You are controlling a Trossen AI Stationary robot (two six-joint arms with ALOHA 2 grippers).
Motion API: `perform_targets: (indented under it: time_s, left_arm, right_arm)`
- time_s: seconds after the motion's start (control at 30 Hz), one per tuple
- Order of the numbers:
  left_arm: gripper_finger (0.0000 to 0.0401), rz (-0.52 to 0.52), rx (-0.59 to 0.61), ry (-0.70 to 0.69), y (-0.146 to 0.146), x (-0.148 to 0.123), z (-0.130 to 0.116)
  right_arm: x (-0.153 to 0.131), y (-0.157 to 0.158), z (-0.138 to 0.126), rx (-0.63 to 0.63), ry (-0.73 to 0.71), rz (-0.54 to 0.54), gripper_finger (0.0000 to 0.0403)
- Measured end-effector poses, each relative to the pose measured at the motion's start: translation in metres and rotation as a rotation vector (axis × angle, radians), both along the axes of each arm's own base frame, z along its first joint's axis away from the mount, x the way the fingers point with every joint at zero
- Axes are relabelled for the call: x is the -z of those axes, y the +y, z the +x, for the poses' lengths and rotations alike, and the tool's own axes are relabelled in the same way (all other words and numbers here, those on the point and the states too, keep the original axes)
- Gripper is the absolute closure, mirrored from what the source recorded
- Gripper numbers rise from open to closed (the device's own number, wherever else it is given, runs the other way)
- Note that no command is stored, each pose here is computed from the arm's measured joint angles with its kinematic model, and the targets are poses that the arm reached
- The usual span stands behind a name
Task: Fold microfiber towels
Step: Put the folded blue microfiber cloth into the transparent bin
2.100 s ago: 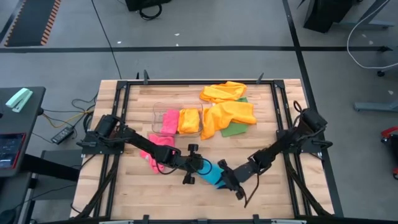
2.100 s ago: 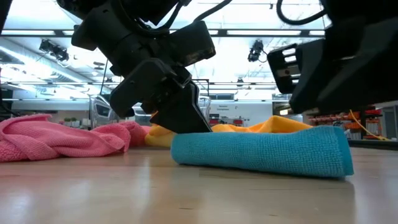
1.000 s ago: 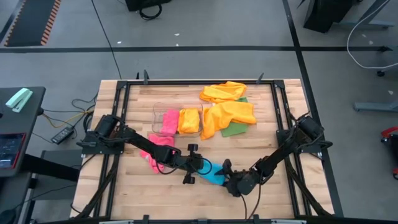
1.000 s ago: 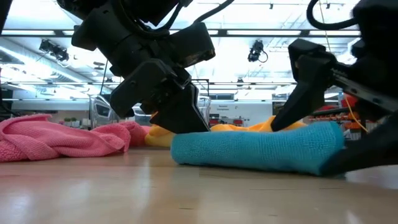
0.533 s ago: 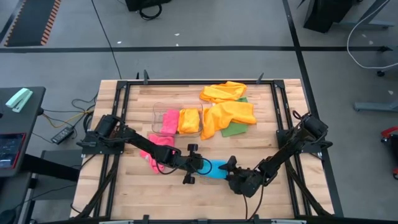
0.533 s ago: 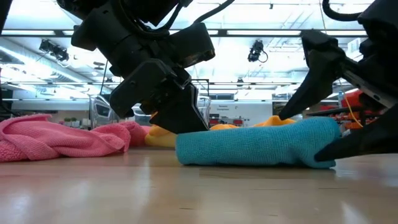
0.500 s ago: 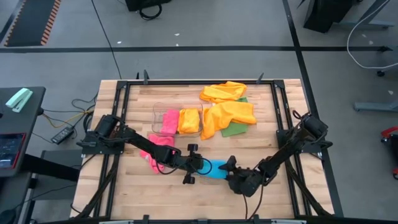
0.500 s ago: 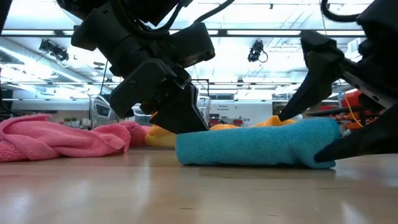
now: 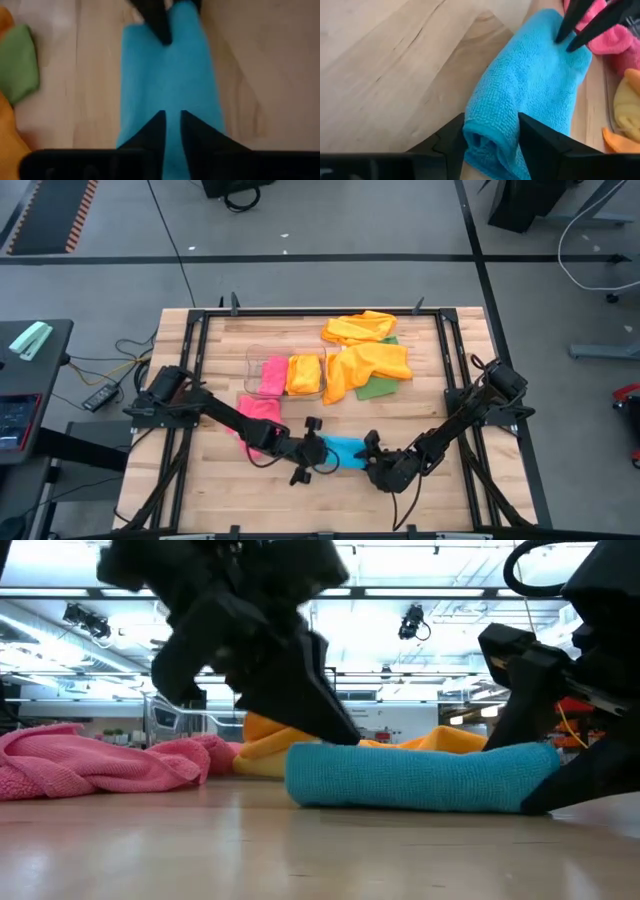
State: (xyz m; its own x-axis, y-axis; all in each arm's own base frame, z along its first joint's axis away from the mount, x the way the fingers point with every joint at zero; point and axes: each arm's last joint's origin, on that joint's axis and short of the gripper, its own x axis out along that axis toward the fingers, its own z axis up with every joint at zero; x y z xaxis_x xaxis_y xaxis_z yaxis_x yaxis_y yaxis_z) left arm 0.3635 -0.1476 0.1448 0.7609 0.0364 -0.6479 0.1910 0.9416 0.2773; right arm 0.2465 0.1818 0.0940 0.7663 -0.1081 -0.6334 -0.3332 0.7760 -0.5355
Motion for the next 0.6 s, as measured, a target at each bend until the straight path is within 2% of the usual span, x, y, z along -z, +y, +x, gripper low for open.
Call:
perform_targets:
  time_s: [0.23,0.43,0.5,0.6]
  left_arm:
    - [0.0224,0.029,0.061,-0.059,-0.019,-0.014,0.004]
    - [0.0157,0.073,0.084,-0.010,-0.026,0.010,0.017]
    - [0.0146,0.128,0.078,-0.015,-0.028,0.016,0.023]
    - [0.0142,0.276,0.031,0.011,-0.029,0.028,0.027]
  right_arm:
    - [0.000,-0.009,0.007,0.115,-0.010,0.094,0.0210]
    - [0.000,-0.022,0.015,0.237,-0.034,0.167,0.0200]
    - [0.000,-0.024,0.016,0.257,-0.036,0.185,0.0200]
    - [0.000,-0.025,0.017,0.262,-0.034,0.203,0.0201]
